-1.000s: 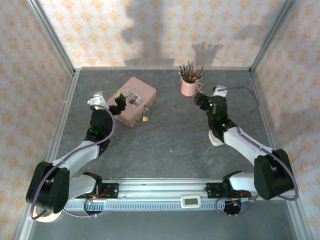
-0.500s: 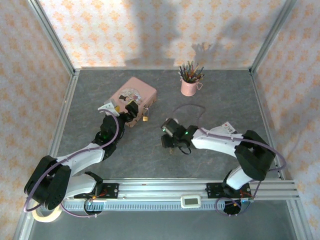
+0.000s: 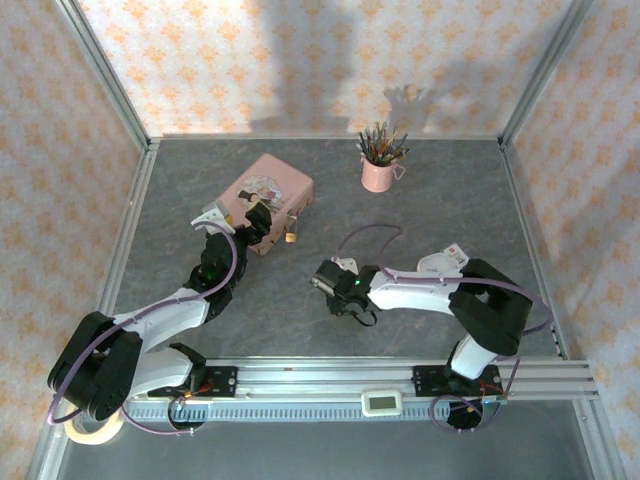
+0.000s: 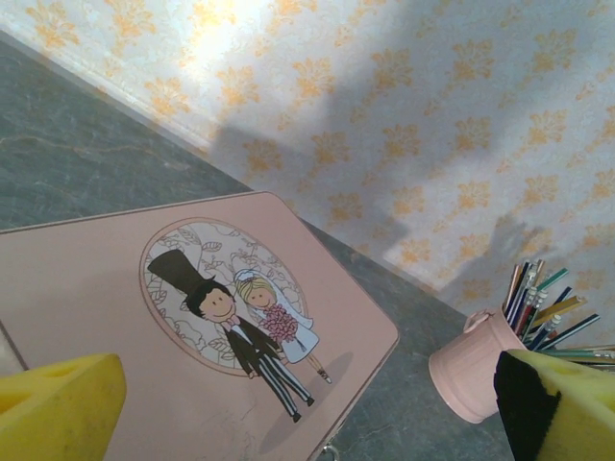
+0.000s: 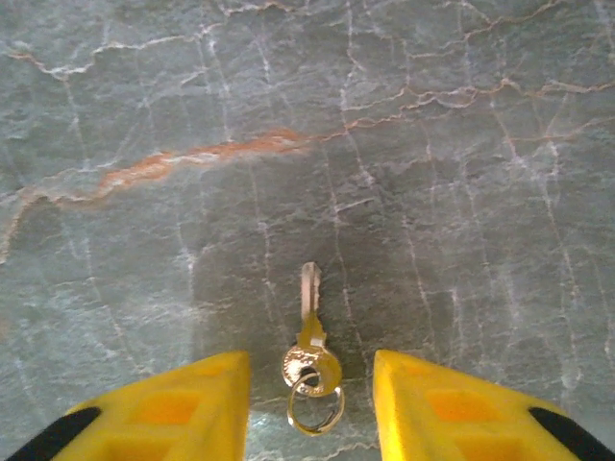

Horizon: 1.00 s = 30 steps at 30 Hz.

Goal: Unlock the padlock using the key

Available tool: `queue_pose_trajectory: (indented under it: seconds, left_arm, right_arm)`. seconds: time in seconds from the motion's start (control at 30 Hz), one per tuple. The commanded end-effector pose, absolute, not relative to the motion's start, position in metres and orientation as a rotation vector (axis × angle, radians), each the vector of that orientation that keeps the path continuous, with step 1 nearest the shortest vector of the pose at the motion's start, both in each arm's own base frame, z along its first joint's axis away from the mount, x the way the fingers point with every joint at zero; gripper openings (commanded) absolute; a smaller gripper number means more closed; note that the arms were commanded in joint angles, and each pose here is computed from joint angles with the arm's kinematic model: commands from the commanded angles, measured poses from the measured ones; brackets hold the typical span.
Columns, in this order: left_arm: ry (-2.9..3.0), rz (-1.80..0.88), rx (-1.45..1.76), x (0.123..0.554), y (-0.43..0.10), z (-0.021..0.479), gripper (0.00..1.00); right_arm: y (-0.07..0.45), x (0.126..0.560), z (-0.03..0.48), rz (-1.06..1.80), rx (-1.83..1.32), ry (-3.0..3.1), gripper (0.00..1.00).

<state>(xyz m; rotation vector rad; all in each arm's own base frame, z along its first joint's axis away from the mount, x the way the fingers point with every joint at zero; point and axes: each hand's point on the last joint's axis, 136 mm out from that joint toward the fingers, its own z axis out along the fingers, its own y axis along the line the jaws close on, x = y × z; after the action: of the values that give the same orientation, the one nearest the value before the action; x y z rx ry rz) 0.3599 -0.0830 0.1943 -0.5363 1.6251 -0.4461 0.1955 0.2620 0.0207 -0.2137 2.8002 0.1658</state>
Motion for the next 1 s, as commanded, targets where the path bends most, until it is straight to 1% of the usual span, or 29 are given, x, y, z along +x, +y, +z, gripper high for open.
queue_pose_trajectory:
  seconds: [0.0, 0.17, 0.3, 0.37, 0.43, 0.53, 0.67, 0.77, 0.83, 0.97]
  left_arm:
    - [1.620, -0.422, -0.557, 0.355, -0.076, 0.192, 0.99]
    - [1.612, -0.430, -0.563, 0.354, -0.076, 0.194, 0.99]
    - [1.605, -0.438, -0.568, 0.353, -0.075, 0.196, 0.99]
    - [1.601, -0.457, -0.565, 0.352, -0.078, 0.198, 0.99]
    - [1.600, -0.483, -0.561, 0.353, -0.081, 0.201, 0.99]
    - [1.598, -0.533, -0.554, 0.353, -0.087, 0.205, 0.99]
    - [1.587, -0.579, -0.540, 0.352, -0.092, 0.219, 0.99]
    - [1.579, -0.637, -0.533, 0.350, -0.098, 0.228, 0.99]
    - [1.587, -0.721, -0.519, 0.349, -0.109, 0.229, 0.98]
    - [1.623, -0.963, -0.464, 0.344, -0.143, 0.225, 0.91]
  right_arm:
    - [0.254, 0.197, 0.008, 0.113, -0.171, 2.788, 0.34]
    - [0.250, 0.195, 0.000, 0.086, -0.168, 2.800, 0.25]
    - [0.248, 0.197, 0.001, 0.095, -0.173, 2.777, 0.12]
    - [0.249, 0.201, 0.005, 0.100, -0.204, 2.748, 0.08]
    - [0.251, 0.209, 0.015, 0.102, -0.243, 2.701, 0.00]
    - [0.255, 0.224, 0.035, 0.137, -0.293, 2.633, 0.00]
    - [0.268, 0.242, 0.066, 0.308, -0.380, 2.542, 0.00]
    - [0.280, 0.256, 0.097, 0.501, -0.464, 2.435, 0.00]
    - [0.289, 0.262, 0.121, 0.643, -0.537, 2.348, 0.00]
    - [0.295, 0.278, 0.167, 0.854, -0.582, 2.191, 0.00]
